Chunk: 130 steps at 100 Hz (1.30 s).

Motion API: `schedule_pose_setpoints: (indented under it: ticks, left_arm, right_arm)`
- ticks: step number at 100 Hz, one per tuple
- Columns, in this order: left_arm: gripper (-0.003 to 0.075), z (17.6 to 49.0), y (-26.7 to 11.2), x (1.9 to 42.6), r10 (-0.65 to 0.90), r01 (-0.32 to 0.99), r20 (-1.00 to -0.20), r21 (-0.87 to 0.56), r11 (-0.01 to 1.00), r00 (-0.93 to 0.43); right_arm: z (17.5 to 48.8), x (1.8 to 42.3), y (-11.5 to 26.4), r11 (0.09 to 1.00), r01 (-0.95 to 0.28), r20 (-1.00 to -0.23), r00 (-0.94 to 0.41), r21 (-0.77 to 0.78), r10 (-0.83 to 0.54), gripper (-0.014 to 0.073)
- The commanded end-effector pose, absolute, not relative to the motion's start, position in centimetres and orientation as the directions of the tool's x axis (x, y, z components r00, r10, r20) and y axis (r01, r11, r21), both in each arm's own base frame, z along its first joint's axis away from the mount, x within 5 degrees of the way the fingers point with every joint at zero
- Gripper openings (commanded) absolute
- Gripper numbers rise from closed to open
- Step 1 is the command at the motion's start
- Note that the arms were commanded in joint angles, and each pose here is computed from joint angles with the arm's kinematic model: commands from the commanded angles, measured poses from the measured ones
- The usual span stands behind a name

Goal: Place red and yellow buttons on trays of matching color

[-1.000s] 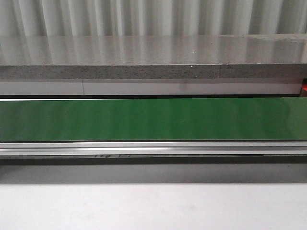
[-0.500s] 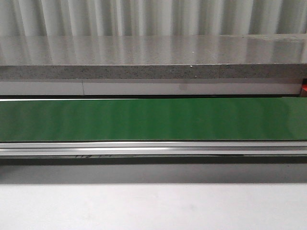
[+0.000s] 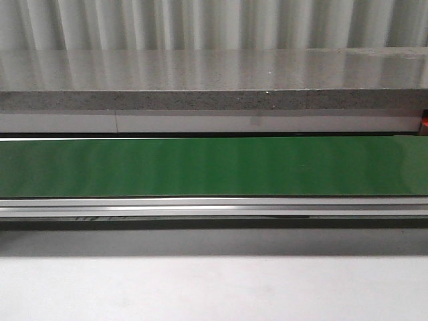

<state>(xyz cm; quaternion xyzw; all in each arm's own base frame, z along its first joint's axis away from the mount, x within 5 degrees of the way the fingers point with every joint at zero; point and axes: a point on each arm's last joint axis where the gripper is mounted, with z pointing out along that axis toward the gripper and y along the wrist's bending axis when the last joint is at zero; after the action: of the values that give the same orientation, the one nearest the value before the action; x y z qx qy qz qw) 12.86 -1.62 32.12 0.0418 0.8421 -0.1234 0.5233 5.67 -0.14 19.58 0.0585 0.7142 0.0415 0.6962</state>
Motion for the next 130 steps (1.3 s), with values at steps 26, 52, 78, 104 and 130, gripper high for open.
schedule_pose_setpoints:
  ticks: [26,52,78,104,130]
  left_arm:
    - [-0.002,33.4,-1.6,13.1,-0.1,0.186,-0.92,-0.181,0.966,-0.379]
    - [-0.002,33.4,-1.6,13.1,-0.1,0.186,-0.92,-0.181,0.966,-0.379]
    - [-0.002,33.4,-1.6,13.1,-0.1,0.186,-0.92,-0.181,0.966,-0.379]
    - [-0.002,33.0,-1.1,13.3,-0.095,0.145,-0.938,-0.15,0.978,-0.333]
    - [-0.002,31.7,-0.9,11.7,-0.039,0.094,-0.976,-0.06,0.994,-0.216]
  right_arm:
    - [20.4,5.6,-0.1,0.992,0.01,-0.989,0.072,0.127,0.126,-0.0067]
    - [20.4,5.6,-0.1,0.992,0.01,-0.989,0.072,0.127,0.126,-0.0067]
    - [20.4,5.6,-0.1,0.992,0.01,-0.989,0.072,0.127,0.126,-0.0067]
    - [20.4,5.6,-0.1,0.992,0.01,-0.989,0.072,0.127,0.126,-0.0067]
    - [20.4,5.6,-0.1,0.992,0.01,-0.989,0.072,0.127,0.126,-0.0067]
